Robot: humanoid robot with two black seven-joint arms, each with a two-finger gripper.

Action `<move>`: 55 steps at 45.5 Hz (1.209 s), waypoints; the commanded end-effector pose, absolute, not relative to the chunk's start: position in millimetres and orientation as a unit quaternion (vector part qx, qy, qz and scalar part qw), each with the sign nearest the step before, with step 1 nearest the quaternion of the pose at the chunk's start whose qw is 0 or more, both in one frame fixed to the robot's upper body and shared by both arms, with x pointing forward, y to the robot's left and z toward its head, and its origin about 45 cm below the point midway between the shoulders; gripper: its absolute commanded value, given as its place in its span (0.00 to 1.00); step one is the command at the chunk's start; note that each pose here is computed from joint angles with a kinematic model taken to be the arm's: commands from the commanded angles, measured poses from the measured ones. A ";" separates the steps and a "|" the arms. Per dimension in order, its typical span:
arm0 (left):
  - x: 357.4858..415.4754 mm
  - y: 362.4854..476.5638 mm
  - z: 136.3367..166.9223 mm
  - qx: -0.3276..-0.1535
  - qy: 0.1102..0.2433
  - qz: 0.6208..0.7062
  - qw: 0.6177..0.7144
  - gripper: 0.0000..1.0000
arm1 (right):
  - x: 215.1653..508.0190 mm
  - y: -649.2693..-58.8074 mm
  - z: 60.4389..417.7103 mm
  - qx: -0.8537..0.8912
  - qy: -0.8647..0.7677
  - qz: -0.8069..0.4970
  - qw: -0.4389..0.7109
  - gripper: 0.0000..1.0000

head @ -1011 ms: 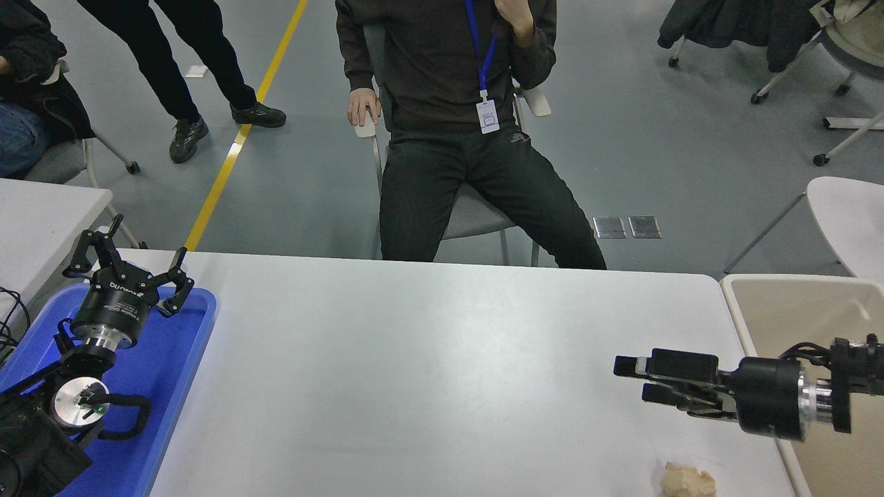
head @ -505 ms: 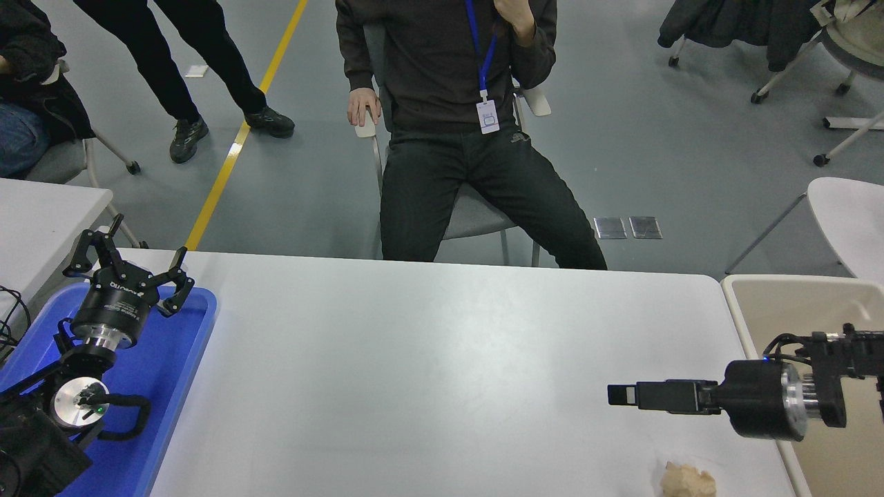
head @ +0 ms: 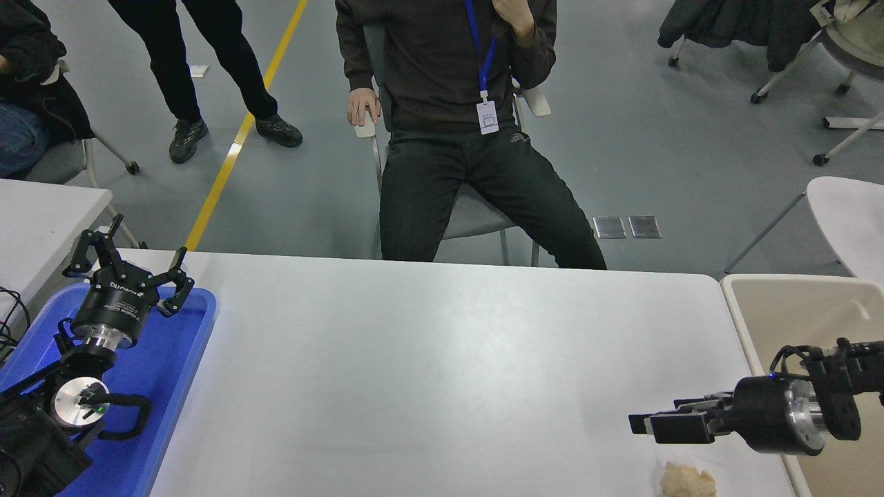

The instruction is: Clean the table surface

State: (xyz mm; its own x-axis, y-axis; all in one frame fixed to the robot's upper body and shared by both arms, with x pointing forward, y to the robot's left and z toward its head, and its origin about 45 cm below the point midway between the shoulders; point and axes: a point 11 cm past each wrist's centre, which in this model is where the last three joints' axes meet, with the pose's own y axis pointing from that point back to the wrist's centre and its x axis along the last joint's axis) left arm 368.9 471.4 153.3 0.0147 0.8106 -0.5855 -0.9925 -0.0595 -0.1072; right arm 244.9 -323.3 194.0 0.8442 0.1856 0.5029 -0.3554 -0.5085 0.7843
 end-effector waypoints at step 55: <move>368.9 471.5 153.4 -0.260 0.175 0.680 0.663 1.00 | 196.3 -354.8 112.9 0.773 -0.065 0.333 0.536 1.00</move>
